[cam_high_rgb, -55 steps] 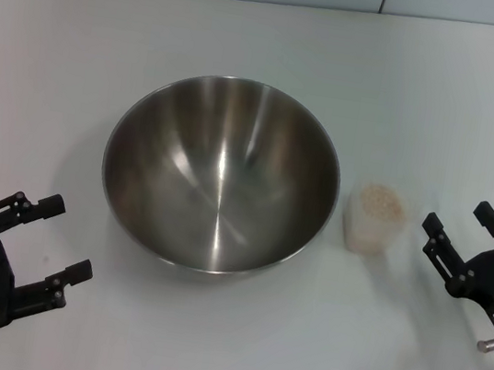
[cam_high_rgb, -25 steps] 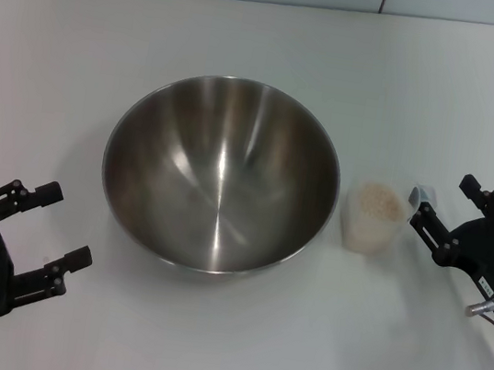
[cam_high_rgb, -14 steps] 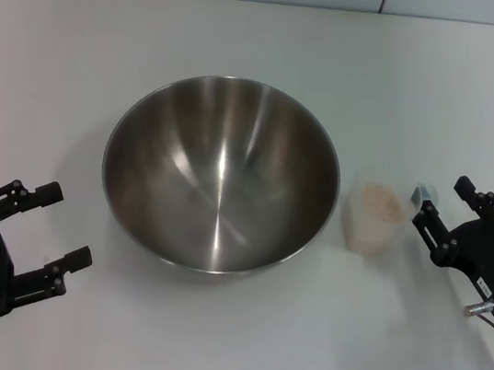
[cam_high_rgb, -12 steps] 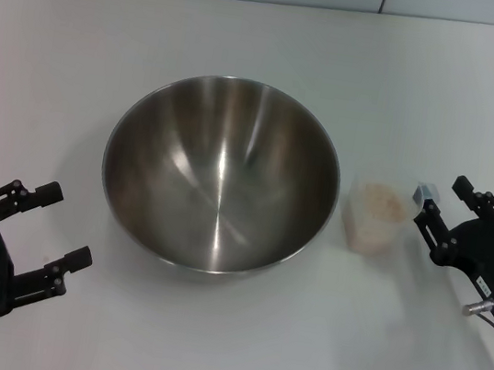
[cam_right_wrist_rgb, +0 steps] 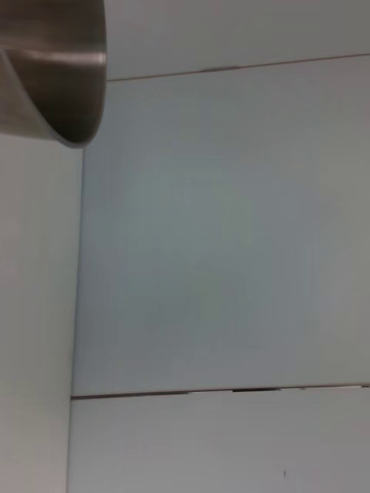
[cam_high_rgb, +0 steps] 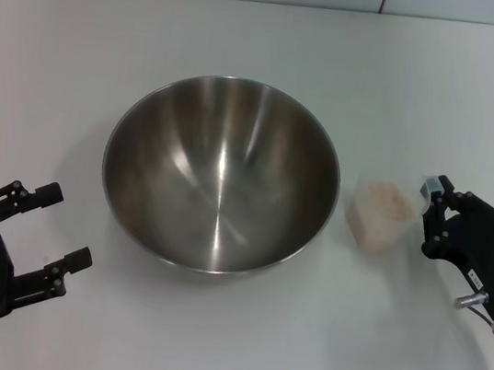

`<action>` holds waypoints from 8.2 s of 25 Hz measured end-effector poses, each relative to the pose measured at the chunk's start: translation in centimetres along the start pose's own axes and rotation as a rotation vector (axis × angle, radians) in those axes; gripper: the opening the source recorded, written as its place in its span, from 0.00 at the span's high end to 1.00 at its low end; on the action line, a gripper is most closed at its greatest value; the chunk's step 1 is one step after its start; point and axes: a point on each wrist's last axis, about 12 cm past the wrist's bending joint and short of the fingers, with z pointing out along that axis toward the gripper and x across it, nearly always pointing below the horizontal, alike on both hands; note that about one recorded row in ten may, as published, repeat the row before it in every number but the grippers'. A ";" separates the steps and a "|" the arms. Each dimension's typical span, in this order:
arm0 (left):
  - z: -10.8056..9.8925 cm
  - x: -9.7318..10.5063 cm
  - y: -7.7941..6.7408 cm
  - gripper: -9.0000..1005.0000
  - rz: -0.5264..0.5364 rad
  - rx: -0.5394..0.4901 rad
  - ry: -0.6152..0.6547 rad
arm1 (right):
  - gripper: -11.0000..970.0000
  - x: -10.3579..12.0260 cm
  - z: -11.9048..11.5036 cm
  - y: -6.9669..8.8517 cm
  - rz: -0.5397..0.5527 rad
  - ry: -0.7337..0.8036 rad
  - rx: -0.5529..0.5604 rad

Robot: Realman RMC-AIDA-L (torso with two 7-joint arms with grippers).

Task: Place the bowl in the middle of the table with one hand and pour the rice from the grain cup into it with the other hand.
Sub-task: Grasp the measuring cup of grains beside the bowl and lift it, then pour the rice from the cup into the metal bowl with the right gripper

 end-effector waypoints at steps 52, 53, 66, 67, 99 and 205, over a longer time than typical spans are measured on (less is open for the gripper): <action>0.4 0.1 -0.1 0.20 0.006 0.012 0.004 | 0.98 -7.9 3.9 -1.3 -0.078 -0.476 -0.084; 0.4 0.1 -0.1 0.20 0.006 0.011 0.004 | 0.98 -8.0 4.8 -0.6 -0.076 -0.457 -0.150; 0.3 0.2 -0.2 0.20 0.005 0.010 0.003 | 0.98 -8.7 8.7 4.0 -0.102 -0.313 -0.581; 0.3 0.2 -0.2 0.20 0.005 0.010 0.003 | 0.98 -8.7 8.9 4.0 -0.104 -0.302 -0.586; 0.5 0.5 0.2 0.20 0.007 -0.057 0.019 | 0.97 -12.4 12.1 2.0 -1.180 -0.620 -0.514; 0.2 0.4 0.5 0.20 -0.006 -0.019 0.053 | 0.98 -9.9 10.0 3.7 -0.154 -0.320 -0.632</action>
